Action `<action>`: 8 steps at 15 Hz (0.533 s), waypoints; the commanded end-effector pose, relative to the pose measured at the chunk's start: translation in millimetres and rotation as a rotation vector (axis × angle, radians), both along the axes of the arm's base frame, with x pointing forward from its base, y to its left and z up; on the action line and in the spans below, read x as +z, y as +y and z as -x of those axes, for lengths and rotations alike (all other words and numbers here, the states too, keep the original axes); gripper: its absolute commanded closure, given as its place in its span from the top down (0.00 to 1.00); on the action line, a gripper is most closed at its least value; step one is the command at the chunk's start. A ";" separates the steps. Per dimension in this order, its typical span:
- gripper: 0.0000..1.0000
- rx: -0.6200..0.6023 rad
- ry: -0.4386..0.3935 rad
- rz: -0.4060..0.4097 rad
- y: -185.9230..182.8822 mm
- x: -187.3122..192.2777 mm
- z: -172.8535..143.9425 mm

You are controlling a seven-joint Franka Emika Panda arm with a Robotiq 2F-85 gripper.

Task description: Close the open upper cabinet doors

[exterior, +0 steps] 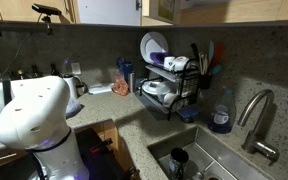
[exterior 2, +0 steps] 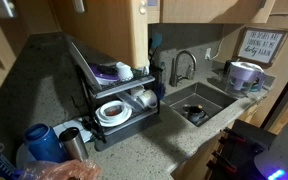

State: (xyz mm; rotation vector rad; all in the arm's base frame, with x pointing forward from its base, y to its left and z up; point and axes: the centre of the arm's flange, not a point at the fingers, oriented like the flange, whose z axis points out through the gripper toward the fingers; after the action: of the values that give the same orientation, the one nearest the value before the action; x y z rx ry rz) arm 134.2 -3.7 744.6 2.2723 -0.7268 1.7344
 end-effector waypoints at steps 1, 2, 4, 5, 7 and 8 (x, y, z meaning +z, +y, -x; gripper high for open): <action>0.00 -0.070 -0.025 0.026 -10.5 -11.2 -14.2; 0.00 -0.081 -0.026 0.037 -12.5 -13.6 -17.9; 0.00 -0.104 -0.024 0.050 -19.2 -18.5 -27.3; 0.00 -0.116 -0.021 0.055 -22.8 -21.3 -31.3; 0.00 -0.139 -0.013 0.059 -30.3 -27.0 -40.5; 0.00 -0.150 -0.008 0.058 -33.9 -30.1 -44.8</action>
State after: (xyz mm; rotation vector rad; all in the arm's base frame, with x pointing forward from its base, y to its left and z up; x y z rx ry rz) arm 157.8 -26.4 722.5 2.1663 -0.7560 1.6964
